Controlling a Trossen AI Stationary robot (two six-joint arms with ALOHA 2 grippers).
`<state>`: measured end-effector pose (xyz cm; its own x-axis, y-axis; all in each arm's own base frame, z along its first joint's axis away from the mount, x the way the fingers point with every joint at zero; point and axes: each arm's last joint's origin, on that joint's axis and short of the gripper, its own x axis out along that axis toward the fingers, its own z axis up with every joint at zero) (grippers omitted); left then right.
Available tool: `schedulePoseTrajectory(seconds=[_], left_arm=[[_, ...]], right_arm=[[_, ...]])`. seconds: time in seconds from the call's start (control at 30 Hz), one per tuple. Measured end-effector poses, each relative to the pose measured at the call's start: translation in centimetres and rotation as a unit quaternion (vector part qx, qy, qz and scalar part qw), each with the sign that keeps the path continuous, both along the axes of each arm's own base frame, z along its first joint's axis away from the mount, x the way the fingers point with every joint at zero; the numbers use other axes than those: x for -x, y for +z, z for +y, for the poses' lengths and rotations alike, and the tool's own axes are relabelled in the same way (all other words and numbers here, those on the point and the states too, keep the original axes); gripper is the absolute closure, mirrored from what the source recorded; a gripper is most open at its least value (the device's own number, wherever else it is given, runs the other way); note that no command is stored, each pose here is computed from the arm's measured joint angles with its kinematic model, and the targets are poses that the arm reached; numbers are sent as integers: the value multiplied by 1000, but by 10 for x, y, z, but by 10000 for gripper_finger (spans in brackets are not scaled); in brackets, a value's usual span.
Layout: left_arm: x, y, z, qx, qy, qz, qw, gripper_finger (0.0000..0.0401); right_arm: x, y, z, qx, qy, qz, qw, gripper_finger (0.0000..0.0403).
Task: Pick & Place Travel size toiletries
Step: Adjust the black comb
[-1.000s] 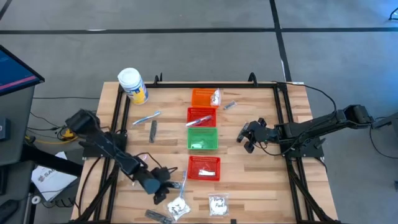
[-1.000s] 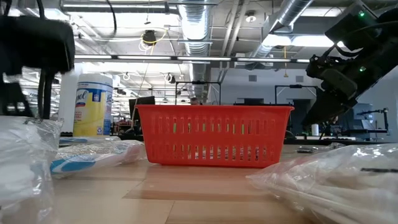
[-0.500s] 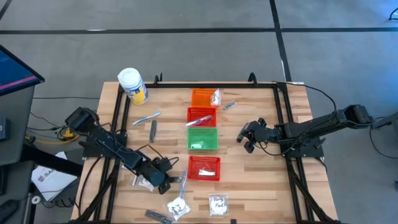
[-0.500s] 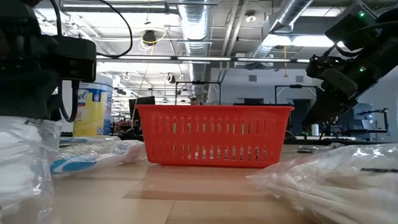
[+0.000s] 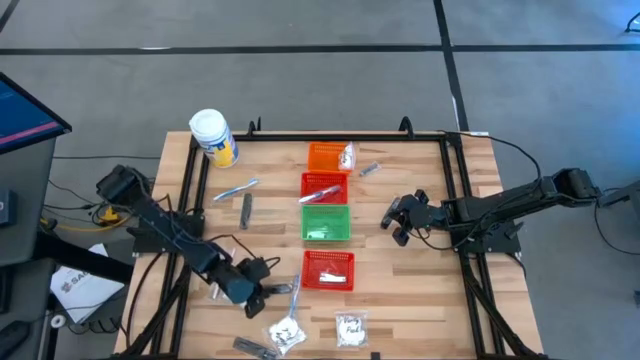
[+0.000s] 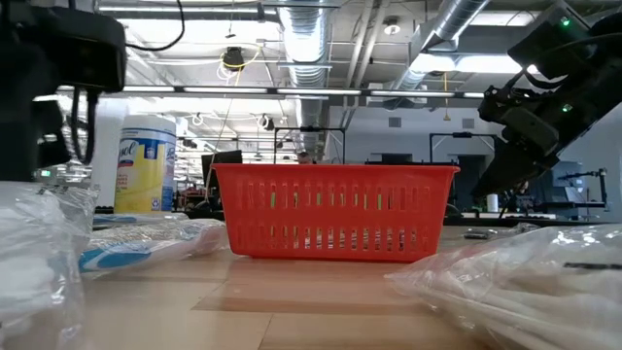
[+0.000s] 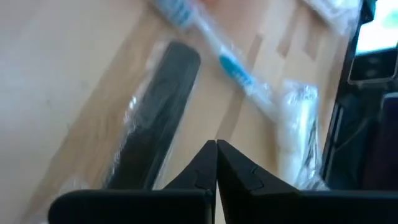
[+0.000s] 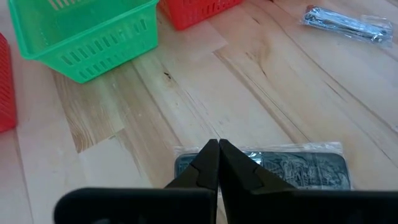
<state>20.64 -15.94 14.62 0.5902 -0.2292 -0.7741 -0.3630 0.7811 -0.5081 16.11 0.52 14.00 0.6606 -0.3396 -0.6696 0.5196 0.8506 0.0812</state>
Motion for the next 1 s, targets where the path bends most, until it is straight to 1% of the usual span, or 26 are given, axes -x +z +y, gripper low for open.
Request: schedulePoseTrajectory(seconds=[0.2, 0.3, 0.4, 0.5, 0.67, 0.9, 1.0], left_arm=[[-1, -17, -2, 0, 6, 46, 999, 401], [-4, -26, 2, -8, 13, 64, 998, 401], [-7, -29, 5, -9, 19, 74, 997, 401], [-7, -30, 10, -24, 30, 84, 996, 401], [-4, -27, 20, -54, 65, 95, 992, 401], [12, -17, 34, -108, 106, 123, 981, 401], [15, -10, 36, -109, 111, 112, 981, 401]], right_arm=[[0, 0, 0, 0, 0, -1, 1000, 402], [0, 0, 0, 0, 0, -1, 1000, 402], [0, 0, 0, 0, 0, -1, 1000, 402], [0, 0, 0, 0, 0, 0, 1000, 402], [0, 0, 0, 0, 0, 0, 1000, 402], [0, 0, 0, 0, 0, 1, 1000, 402], [0, 0, 0, 0, 0, 1, 1000, 402]])
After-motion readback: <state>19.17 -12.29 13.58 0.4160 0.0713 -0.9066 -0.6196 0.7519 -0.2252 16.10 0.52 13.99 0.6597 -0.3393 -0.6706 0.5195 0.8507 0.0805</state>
